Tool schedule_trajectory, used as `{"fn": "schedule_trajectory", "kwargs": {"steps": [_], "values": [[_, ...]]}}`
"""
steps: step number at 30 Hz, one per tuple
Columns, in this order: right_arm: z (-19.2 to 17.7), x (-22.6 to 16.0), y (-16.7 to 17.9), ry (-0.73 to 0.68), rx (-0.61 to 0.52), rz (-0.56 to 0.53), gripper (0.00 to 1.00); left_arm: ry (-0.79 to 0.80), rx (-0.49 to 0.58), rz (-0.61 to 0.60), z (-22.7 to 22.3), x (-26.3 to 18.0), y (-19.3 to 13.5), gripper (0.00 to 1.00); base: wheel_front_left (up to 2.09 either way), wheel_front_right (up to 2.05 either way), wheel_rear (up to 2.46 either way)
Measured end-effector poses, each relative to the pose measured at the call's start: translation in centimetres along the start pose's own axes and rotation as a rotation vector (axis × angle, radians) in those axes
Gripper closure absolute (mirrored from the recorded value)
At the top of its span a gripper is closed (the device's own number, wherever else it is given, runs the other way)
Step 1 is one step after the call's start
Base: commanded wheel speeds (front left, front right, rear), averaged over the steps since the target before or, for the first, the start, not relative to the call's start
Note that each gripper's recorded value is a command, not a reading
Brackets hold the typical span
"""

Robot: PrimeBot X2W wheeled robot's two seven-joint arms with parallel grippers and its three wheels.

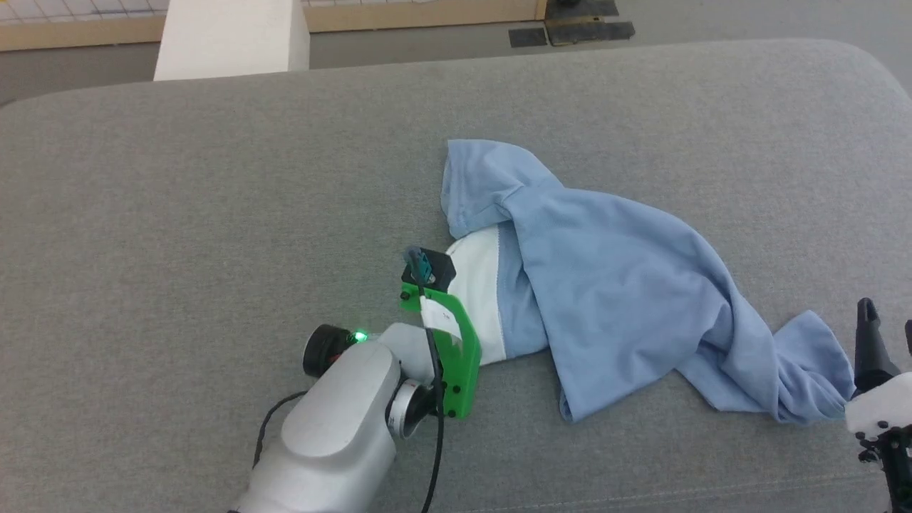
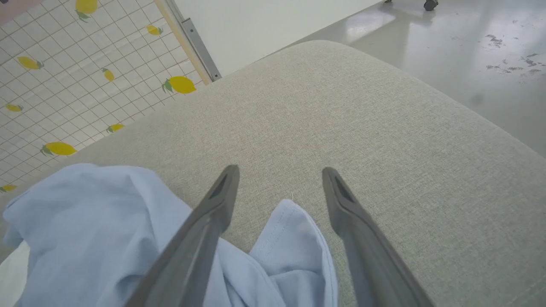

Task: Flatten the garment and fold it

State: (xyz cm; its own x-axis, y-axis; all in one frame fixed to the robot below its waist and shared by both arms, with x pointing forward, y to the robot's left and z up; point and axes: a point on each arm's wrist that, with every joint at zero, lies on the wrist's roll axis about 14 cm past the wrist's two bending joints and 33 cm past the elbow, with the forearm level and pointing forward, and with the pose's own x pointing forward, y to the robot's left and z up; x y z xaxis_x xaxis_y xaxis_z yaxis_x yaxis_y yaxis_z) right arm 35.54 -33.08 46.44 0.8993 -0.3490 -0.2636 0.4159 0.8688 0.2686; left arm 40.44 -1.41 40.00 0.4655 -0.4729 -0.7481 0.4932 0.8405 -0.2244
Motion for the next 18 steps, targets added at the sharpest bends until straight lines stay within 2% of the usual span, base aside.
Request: {"fn": "schedule_trajectory", "kwargs": {"steps": [3,5,6,10,14,15,16,18], "values": [[-0.5,0.0,-0.4,0.012,-0.001,-0.012,0.00,0.049,0.012,0.010,-1.1,0.7,0.2,0.00,0.00,0.00,0.00],[-0.8,0.0,-0.4,0.021,-0.002,-0.014,0.00,0.054,0.014,0.005,-1.1,0.9,0.2,0.89,0.00,0.00,0.00],[-1.0,0.0,-0.4,0.026,-0.003,-0.012,0.00,0.054,0.009,0.004,-1.2,1.0,0.3,1.00,0.00,0.00,0.00],[-1.7,0.2,0.2,0.043,-0.003,0.004,0.00,0.039,-0.038,-0.005,-1.1,0.7,0.9,1.00,0.00,0.00,0.00],[-2.2,0.4,1.0,0.057,-0.001,0.025,0.00,-0.048,-0.145,0.003,0.4,-0.4,2.4,1.00,0.00,0.00,0.00],[-2.3,0.5,1.2,0.058,-0.001,0.030,0.00,-0.081,-0.170,0.018,1.0,-0.9,3.3,1.00,0.00,0.00,0.00],[-2.5,0.7,1.9,0.064,0.000,0.047,0.00,-0.201,-0.233,0.111,3.2,-3.3,7.4,1.00,0.00,0.00,0.00],[-2.6,0.9,2.4,0.067,-0.002,0.060,0.00,-0.264,-0.266,0.184,4.2,-5.1,10.2,1.00,0.00,0.00,0.00]]}}
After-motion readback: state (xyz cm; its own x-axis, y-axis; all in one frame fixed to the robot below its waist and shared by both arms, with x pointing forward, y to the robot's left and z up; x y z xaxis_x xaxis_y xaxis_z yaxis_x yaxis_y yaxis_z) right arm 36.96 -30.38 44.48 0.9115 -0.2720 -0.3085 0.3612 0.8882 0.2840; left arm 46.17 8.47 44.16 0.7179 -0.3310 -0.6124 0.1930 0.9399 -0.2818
